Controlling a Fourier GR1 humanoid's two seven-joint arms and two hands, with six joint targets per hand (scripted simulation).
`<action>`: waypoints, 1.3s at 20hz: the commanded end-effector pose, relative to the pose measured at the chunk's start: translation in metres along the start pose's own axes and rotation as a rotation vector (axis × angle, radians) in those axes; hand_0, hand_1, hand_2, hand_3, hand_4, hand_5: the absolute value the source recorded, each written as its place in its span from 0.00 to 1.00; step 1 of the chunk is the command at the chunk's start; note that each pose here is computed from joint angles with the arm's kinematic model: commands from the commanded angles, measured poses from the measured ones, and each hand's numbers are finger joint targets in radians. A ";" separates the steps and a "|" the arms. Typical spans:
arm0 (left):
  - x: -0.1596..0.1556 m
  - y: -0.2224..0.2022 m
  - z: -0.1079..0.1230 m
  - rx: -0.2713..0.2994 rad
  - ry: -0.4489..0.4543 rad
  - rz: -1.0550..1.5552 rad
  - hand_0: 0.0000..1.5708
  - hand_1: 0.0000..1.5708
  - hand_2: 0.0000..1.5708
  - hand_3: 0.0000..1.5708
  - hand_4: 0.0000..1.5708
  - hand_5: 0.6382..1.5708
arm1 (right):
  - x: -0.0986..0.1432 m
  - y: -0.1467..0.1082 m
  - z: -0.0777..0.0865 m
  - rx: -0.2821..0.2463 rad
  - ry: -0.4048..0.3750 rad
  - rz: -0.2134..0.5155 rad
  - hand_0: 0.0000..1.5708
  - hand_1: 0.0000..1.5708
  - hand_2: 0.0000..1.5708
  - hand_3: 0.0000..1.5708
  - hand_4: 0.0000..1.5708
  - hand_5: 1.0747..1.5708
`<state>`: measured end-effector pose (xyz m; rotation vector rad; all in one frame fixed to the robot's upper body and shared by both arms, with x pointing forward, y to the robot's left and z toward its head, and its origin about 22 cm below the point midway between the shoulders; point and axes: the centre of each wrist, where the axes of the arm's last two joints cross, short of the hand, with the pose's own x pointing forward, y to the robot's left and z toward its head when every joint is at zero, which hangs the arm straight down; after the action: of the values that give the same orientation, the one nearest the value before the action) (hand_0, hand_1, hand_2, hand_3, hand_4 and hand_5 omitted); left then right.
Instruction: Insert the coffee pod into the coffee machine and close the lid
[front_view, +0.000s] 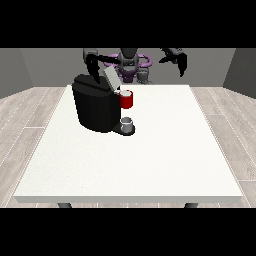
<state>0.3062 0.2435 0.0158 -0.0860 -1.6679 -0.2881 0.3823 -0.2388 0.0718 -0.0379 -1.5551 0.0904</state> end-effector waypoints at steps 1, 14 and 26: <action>0.001 0.003 0.013 0.025 0.007 0.001 0.00 0.00 0.00 0.00 0.21 1.00 | -0.005 0.009 -0.003 0.046 0.005 0.020 0.00 0.00 0.00 0.00 0.00 1.00; 0.010 0.028 0.007 0.089 -0.058 -0.064 0.00 0.00 0.00 0.00 0.23 1.00 | 0.049 0.029 -0.030 0.089 -0.140 0.108 0.00 0.00 0.00 0.00 0.13 1.00; 0.018 0.003 0.004 0.005 -0.044 -0.080 0.00 0.00 0.00 0.00 0.21 1.00 | 0.082 0.056 -0.038 0.126 -0.181 0.157 0.00 0.00 0.00 0.00 0.00 1.00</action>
<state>0.3004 0.2535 0.0321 -0.0216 -1.7090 -0.3227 0.4163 -0.2116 0.1307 -0.1253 -1.6139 0.2388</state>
